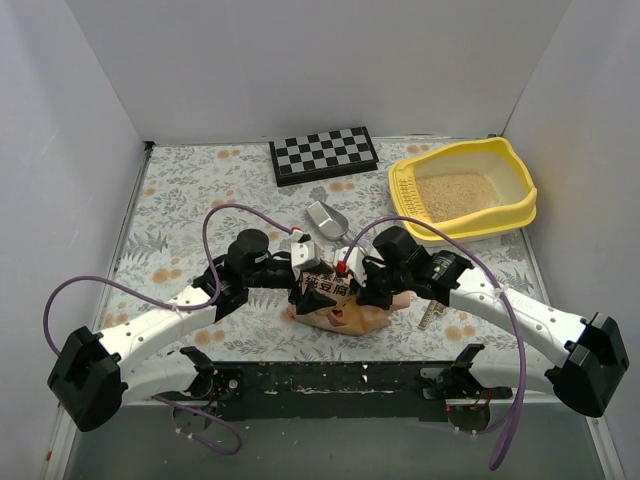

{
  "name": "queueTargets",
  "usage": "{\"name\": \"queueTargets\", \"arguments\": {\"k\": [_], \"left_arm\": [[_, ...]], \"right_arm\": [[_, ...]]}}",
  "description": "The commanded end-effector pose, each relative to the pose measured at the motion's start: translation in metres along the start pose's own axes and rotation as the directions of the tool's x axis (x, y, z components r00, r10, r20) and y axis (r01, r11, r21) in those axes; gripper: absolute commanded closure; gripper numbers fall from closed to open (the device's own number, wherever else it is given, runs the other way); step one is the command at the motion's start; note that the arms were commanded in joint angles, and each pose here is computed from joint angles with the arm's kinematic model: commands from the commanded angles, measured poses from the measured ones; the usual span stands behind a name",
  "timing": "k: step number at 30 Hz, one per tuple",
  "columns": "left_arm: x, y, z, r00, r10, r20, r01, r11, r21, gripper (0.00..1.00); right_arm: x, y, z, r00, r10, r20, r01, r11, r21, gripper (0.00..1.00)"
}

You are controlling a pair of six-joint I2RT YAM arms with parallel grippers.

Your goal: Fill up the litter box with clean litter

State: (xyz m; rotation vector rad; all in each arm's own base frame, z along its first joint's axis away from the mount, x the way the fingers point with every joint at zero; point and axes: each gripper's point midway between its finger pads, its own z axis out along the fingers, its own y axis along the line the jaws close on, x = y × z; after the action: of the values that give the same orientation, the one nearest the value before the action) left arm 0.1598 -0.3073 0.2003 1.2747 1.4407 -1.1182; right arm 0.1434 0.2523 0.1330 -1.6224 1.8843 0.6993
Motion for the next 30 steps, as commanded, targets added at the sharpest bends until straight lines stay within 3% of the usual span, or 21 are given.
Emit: {"name": "queueTargets", "arguments": {"k": [1,6,14,16,18,19,21,27,30], "left_arm": [[0.002,-0.003,0.007,0.998,0.06,0.007,-0.06,0.998,0.036,0.26],[0.034,-0.005,0.009,0.997,0.027,-0.073,-0.026,0.999,0.02,0.3],[0.069,-0.002,0.01,0.984,0.017,-0.178,-0.023,0.999,-0.031,0.49],[0.074,0.003,0.01,0.977,0.02,-0.214,-0.033,0.998,-0.056,0.69],[0.074,0.008,0.01,0.968,0.017,-0.25,-0.038,0.996,-0.082,0.99],[0.075,0.01,0.01,0.965,0.009,-0.263,-0.036,0.994,-0.098,1.0],[0.069,0.013,0.009,0.96,-0.006,-0.281,-0.03,0.992,-0.124,1.0],[0.058,0.021,-0.006,0.931,-0.137,-0.339,0.047,0.964,-0.262,1.0],[0.052,0.018,-0.011,0.913,-0.222,-0.342,0.118,0.947,-0.299,1.0]], "right_arm": [[-0.018,0.0,-0.006,0.996,-0.013,0.086,0.012,1.0,0.011,0.99],[-0.018,-0.003,-0.005,0.996,-0.015,0.084,0.013,1.0,0.018,0.99],[-0.013,-0.003,0.002,0.998,-0.007,0.056,0.007,1.0,-0.001,0.99],[-0.011,-0.003,0.002,0.999,0.0,0.049,0.0,1.0,0.002,0.99],[-0.01,-0.005,0.0,1.0,0.005,0.03,-0.005,1.0,0.014,0.95],[-0.01,-0.009,-0.001,1.0,0.01,0.022,-0.011,0.999,0.035,0.83],[-0.015,-0.016,-0.007,1.0,0.008,0.028,-0.01,0.997,0.081,0.7],[-0.051,-0.025,-0.047,0.996,-0.033,0.086,0.018,0.985,0.174,0.52],[-0.063,-0.026,-0.067,0.995,-0.049,0.091,0.03,0.979,0.202,0.48]]}}
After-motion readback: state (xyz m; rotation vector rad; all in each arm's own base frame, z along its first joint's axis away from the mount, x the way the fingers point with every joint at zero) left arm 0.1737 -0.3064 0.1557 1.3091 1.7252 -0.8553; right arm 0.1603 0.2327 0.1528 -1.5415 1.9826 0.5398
